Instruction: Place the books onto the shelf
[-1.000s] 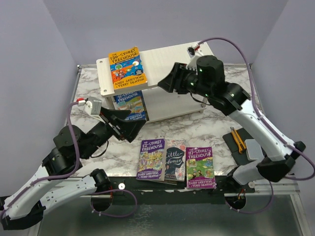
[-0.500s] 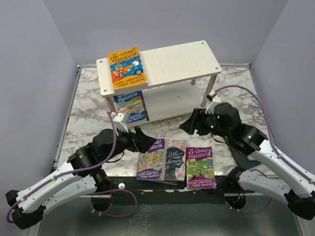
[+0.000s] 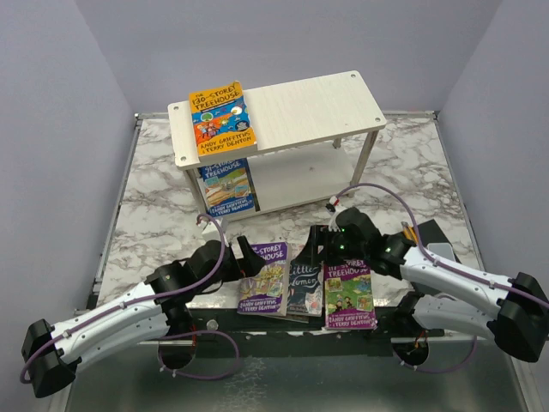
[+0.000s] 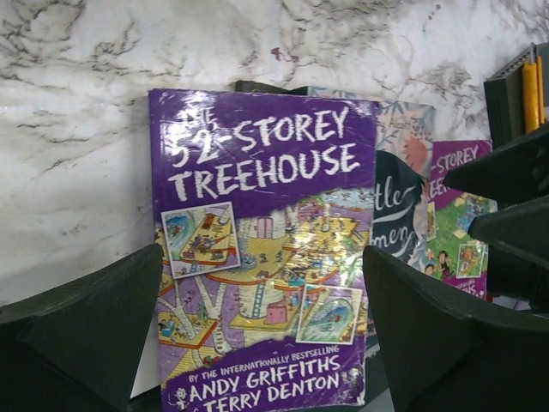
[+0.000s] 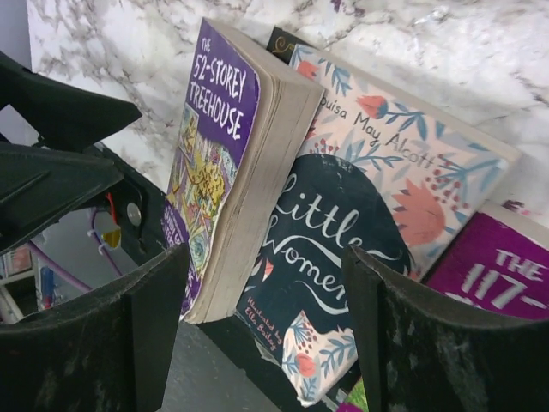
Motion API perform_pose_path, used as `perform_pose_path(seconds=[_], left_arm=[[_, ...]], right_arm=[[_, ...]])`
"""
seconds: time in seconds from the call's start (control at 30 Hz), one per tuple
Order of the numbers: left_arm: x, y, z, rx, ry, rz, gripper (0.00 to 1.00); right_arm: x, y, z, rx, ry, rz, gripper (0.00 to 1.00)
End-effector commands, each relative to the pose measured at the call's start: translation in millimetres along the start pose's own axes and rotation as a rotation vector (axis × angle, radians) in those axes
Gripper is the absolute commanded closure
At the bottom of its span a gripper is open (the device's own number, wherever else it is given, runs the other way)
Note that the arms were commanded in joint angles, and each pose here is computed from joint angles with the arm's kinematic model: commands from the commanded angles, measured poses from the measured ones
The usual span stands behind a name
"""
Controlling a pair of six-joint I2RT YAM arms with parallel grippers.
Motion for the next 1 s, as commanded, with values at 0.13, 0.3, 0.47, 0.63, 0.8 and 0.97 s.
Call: perform_pose_path(seconds=[0.13, 0.3, 0.47, 0.63, 0.8, 0.97], left_arm=[[-16, 25, 20, 0.113, -0.010, -0.039, 0.01], [-23, 35, 30, 0.114, 0.019, -0.072, 0.01], [-30, 40, 37, 0.132, 0.033, -0.060, 0.01], [-35, 43, 46, 0.144, 0.065, -0.037, 0.02], [-37, 42, 48, 0.121, 0.082, -0.016, 0.10], [-40, 35, 48, 0.114, 0.103, 0.045, 0.23]], right_arm=[[-37, 1, 14, -0.074, 0.027, -0.085, 0.24], [-51, -2, 21, -0.104, 0.034, -0.093, 0.24], [-64, -9, 33, -0.141, 0.078, -0.083, 0.23], [-73, -13, 45, -0.167, 0.106, -0.079, 0.23], [-80, -19, 53, -0.194, 0.125, -0.060, 0.25], [-84, -24, 59, -0.236, 0.126, -0.052, 0.29]])
Point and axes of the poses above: each gripper's point midway between its finger pads, its own x axis back along the fingers, its own y axis along the line the jaws close on, z = x × y, the point moved 9 cm from there along x, back along the fingers, and after that the axes turned 1 degree about x, right-handed, at the moved point
